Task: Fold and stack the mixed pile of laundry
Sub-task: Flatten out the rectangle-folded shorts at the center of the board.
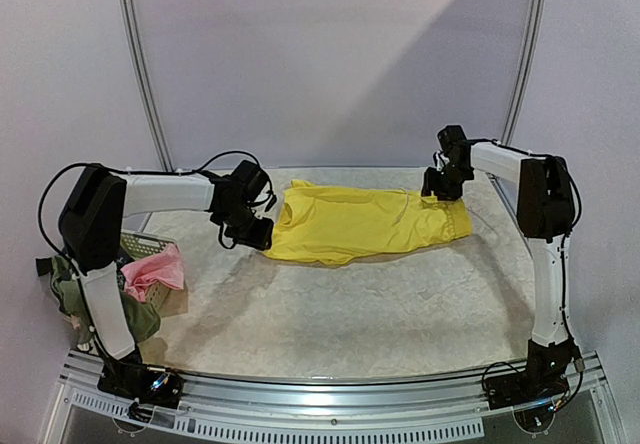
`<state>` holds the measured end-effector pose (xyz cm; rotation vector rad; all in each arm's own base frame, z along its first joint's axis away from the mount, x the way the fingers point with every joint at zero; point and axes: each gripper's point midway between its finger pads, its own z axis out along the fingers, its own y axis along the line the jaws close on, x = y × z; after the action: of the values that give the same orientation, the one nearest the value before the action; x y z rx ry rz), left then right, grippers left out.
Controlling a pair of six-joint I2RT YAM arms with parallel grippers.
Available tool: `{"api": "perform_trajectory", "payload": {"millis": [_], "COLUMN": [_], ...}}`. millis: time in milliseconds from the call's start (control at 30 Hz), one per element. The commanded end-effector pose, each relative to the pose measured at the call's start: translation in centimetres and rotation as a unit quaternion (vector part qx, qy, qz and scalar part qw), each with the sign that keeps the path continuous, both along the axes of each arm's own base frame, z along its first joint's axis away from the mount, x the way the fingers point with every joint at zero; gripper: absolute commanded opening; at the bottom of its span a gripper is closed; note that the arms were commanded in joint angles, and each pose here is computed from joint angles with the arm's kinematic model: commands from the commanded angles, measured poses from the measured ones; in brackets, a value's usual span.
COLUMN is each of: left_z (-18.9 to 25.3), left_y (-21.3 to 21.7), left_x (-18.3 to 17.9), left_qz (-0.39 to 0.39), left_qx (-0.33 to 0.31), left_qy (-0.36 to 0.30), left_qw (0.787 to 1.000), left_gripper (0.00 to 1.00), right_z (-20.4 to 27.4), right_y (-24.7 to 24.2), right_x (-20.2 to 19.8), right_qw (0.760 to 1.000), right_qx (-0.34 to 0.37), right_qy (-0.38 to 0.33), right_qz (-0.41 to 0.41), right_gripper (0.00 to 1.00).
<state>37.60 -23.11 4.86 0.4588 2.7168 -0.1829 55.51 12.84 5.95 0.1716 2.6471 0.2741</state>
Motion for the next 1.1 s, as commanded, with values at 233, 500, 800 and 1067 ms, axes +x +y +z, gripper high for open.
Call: {"api": "perform_trajectory", "payload": {"millis": [233,500,800,1067], "left_z": [9.1,9.4,5.8,1.7], "left_y": [-4.2,-6.2,-5.2,-4.5], "left_x": [2.7,7.5,13.3,16.3], "left_qz": [-0.038,-0.059,-0.074,-0.051], "left_qx": [-0.049,-0.066,-0.144,-0.200], "left_qy": [-0.097,-0.074,0.002,0.039], "left_qw": [0.993,0.993,0.987,0.978], "left_gripper": [0.62,0.64,0.62,0.58], "right_z": [11.0,7.8,6.9,7.2], "right_y": [-0.7,-2.8,-3.4,-3.2], "right_x": [-7.1,-12.7,-15.2,-15.5], "right_qw": [0.994,0.995,0.996,0.996], "right_qx": [0.030,0.043,0.038,0.044], "right_qy": [-0.097,-0.064,-0.057,-0.060], "right_qz": [-0.027,-0.064,-0.064,-0.058], "right_gripper": [0.89,0.93,0.93,0.94]}}
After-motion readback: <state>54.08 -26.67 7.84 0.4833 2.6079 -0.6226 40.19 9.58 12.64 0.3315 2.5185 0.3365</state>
